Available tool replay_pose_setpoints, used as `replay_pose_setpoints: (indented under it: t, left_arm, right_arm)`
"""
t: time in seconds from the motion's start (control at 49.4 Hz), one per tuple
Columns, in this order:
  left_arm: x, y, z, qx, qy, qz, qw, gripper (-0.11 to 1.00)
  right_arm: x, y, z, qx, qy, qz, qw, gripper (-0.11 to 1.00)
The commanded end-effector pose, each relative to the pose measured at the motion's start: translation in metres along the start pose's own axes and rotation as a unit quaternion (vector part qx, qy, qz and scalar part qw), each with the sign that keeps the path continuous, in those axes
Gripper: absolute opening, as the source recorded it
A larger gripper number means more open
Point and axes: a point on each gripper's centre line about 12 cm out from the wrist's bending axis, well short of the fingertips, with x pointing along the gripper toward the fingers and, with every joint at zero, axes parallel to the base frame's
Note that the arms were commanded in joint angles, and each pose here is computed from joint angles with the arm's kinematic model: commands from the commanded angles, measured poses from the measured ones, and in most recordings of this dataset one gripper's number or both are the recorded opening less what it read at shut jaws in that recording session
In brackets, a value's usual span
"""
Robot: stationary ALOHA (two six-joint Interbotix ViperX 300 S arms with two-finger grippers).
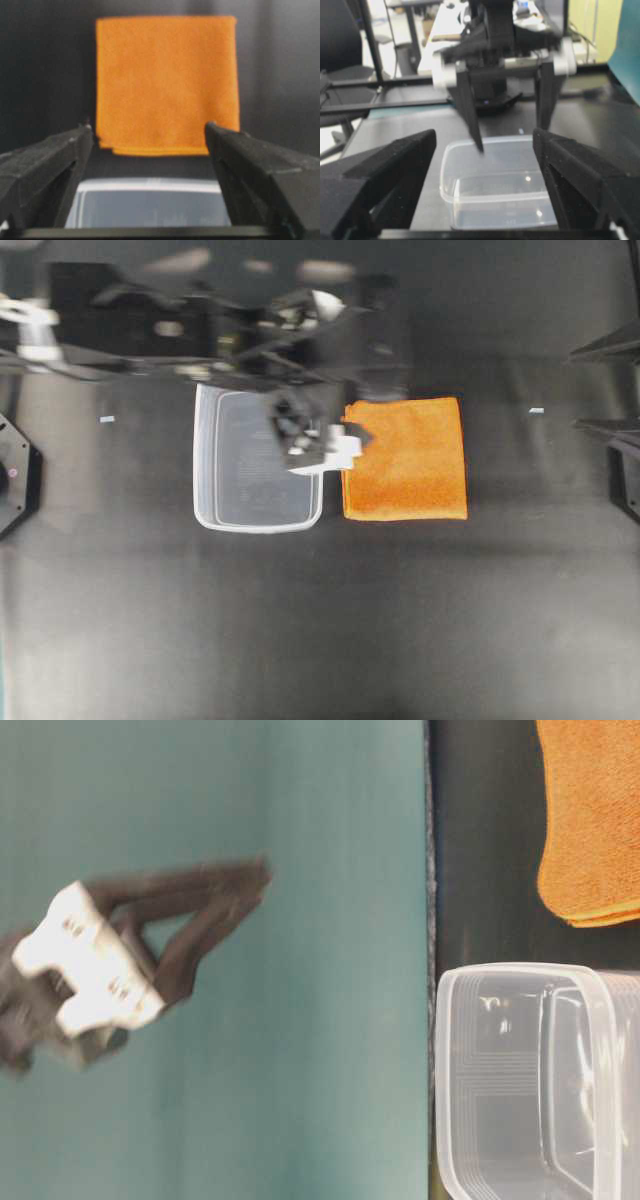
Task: Place the orange towel into the container with the left arm.
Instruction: 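Move the left gripper over the orange towel and lower it open, then close the left gripper on the orange towel's edge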
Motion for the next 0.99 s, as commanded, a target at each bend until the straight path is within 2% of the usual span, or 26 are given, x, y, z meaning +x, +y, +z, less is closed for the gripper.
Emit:
replay_pose_setpoints:
  t: [0.0, 0.061, 0.142, 0.324, 0.506, 0.688, 0.83, 0.911, 0.972]
  left_arm:
    - [0.027, -0.002, 0.009, 0.03, 0.034, -0.003, 0.999, 0.9]
    - [0.048, -0.004, 0.007, 0.046, 0.059, -0.007, 0.9972, 0.89]
    - [0.073, -0.008, 0.006, 0.056, 0.076, -0.012, 0.9955, 0.9]
    - [0.125, -0.014, -0.012, 0.063, 0.108, -0.018, 0.9919, 0.9]
    - [0.162, -0.016, -0.03, 0.061, 0.125, -0.02, 0.9901, 0.9]
    - [0.179, -0.018, -0.042, 0.06, 0.135, -0.022, 0.9888, 0.89]
    - [0.179, -0.018, -0.042, 0.06, 0.128, -0.021, 0.9897, 0.88]
    - [0.179, -0.019, -0.041, 0.063, 0.127, -0.022, 0.9897, 0.82]
    - [0.178, -0.022, -0.041, 0.068, 0.127, -0.023, 0.9893, 0.71]
  right_arm:
    - [-0.001, 0.0, 0.01, -0.001, -0.015, 0.0, 0.9999, 0.76]
    - [-0.002, 0.0, 0.011, -0.001, -0.018, -0.001, 0.9998, 0.76]
    - [-0.003, 0.0, 0.011, 0.0, -0.019, -0.001, 0.9998, 0.76]
    - [-0.002, 0.0, 0.01, 0.002, -0.016, 0.0, 0.9999, 0.76]
    - [-0.002, 0.0, 0.009, 0.005, -0.015, -0.001, 0.9999, 0.76]
    - [-0.002, -0.001, 0.01, 0.005, -0.015, -0.002, 0.9999, 0.75]
    - [-0.002, -0.001, 0.01, 0.005, -0.015, -0.002, 0.9999, 0.75]
    - [-0.002, -0.001, 0.01, 0.005, -0.016, -0.003, 0.9999, 0.75]
    - [-0.002, -0.001, 0.01, 0.005, -0.016, -0.003, 0.9999, 0.75]
